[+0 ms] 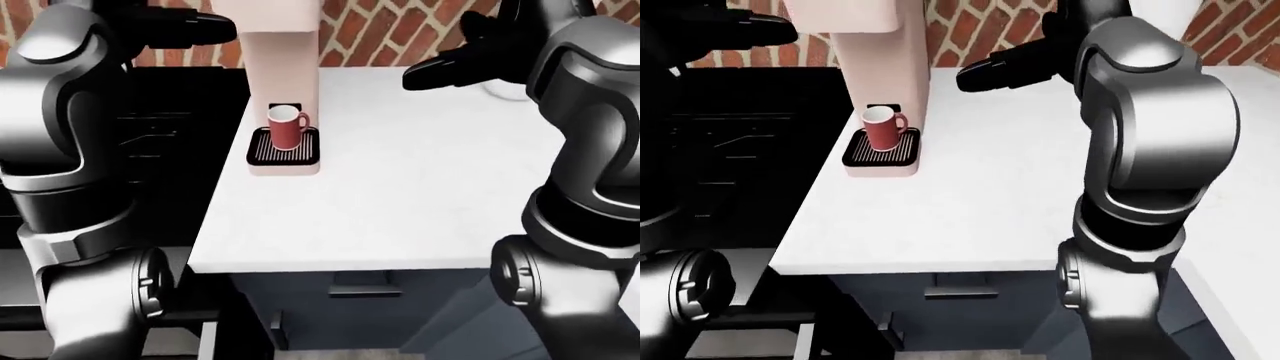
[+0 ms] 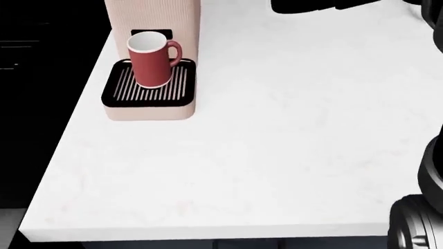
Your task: Press the button on the coffee machine to serve coffee.
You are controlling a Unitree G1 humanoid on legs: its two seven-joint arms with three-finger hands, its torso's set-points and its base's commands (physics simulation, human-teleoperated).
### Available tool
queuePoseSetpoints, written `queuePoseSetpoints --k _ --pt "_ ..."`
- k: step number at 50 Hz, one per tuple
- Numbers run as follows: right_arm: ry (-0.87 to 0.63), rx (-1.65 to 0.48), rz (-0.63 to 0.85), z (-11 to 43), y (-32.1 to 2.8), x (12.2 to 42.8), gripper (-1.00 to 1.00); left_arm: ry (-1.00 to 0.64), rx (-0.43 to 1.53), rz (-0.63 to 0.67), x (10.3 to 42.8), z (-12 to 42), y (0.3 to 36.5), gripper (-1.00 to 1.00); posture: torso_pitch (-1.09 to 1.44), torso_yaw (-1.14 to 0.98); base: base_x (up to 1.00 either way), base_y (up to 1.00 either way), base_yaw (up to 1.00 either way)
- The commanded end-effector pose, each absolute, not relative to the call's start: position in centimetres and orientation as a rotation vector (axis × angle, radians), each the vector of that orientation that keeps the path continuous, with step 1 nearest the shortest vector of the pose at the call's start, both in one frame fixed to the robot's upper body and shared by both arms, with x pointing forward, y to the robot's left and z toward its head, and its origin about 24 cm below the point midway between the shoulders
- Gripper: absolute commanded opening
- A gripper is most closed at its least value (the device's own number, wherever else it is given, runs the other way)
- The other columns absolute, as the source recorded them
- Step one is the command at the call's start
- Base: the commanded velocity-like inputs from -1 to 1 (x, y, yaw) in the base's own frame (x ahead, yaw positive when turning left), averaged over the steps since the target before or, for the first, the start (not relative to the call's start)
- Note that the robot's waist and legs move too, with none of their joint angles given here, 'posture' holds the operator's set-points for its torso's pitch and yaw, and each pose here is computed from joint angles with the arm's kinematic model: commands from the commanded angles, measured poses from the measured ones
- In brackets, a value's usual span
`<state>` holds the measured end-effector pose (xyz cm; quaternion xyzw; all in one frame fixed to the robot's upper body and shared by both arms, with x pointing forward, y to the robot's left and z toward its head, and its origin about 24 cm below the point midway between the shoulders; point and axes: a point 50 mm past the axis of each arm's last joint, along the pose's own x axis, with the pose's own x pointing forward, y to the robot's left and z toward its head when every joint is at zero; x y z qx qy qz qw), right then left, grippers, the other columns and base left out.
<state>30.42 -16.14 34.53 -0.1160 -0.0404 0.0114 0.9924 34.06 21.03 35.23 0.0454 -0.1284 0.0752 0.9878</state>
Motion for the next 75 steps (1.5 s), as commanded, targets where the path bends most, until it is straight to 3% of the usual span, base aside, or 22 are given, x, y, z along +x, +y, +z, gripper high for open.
queuePoseSetpoints --k 1,20,75 --pt "-0.152 -0.235 0.007 35.8 -16.3 30.0 1.0 -0.341 0.094 0.153 33.3 37.0 20.9 1.0 0.0 0.0 0.0 0.0 0.0" --pt "-0.148 -0.254 -0.003 35.8 -16.1 30.2 1.0 -0.27 0.132 0.19 34.3 36.4 20.7 1.0 0.0 0.0 0.0 0.0 0.0" --pt "-0.149 -0.282 0.005 36.0 -15.5 30.4 1.0 -0.258 0.157 0.131 33.8 36.0 19.7 1.0 -0.55 0.0 0.0 0.0 0.0"
